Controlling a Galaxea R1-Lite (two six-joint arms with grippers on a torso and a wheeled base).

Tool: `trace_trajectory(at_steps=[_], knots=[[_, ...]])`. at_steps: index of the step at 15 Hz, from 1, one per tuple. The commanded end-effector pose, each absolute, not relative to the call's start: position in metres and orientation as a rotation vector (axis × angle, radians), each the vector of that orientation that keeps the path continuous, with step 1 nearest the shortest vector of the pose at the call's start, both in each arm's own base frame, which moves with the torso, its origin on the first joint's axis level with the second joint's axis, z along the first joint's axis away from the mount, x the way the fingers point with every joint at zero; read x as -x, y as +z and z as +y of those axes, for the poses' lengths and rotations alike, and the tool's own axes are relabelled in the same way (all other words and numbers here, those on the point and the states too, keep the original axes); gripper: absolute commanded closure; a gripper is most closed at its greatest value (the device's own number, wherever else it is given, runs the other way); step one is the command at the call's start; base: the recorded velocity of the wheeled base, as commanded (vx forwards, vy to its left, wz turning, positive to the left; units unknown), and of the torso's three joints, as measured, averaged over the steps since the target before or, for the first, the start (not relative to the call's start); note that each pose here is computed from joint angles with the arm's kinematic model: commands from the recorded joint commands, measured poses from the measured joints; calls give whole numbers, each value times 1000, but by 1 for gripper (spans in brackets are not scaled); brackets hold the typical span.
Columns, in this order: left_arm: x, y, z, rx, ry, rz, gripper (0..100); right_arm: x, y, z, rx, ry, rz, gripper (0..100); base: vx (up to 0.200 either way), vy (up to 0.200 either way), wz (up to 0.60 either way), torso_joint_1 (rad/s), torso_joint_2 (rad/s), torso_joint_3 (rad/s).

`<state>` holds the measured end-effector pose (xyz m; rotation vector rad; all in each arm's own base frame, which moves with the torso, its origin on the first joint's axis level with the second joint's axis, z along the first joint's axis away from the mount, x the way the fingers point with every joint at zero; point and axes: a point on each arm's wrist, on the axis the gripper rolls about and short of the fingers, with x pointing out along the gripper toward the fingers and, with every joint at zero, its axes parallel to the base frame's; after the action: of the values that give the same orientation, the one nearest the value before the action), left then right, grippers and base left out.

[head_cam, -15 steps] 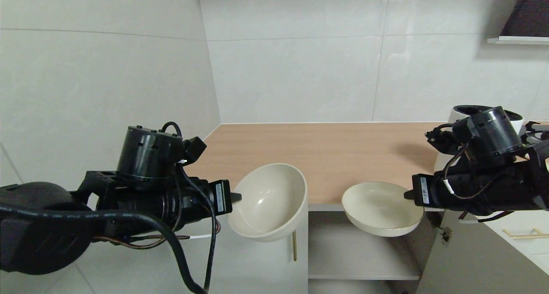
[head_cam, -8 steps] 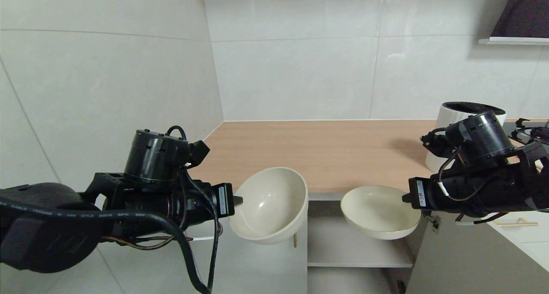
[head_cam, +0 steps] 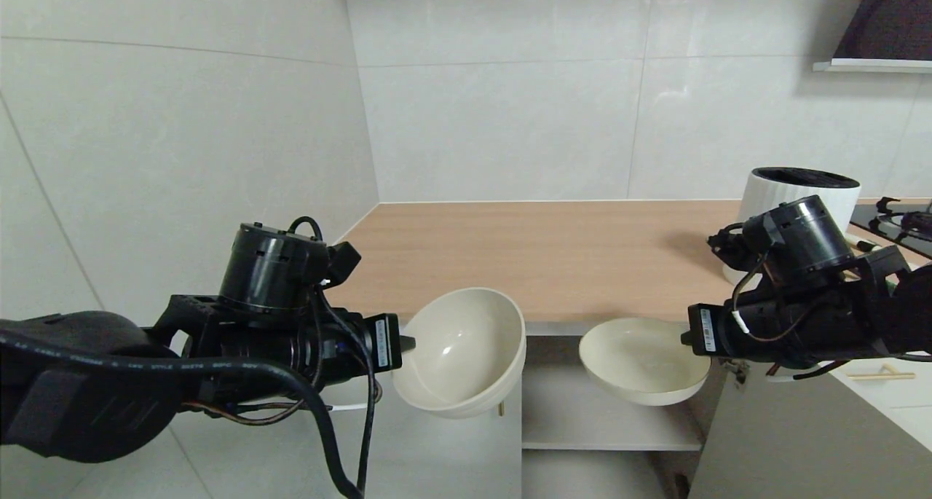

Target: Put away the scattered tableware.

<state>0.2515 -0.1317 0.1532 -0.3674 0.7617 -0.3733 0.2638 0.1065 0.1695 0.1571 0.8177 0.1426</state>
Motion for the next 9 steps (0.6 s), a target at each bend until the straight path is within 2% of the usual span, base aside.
trace_trajectory(at_steps=[1,9], knots=[[-252,152,-132,366,-373,768,100,-266,167,107,-155,140,826,100,0,0,0,-168,413,232],[-253,149,-133,364,-369,775,100,-268,163,108,-152,138,835,100,0,0,0,-184,464,276]])
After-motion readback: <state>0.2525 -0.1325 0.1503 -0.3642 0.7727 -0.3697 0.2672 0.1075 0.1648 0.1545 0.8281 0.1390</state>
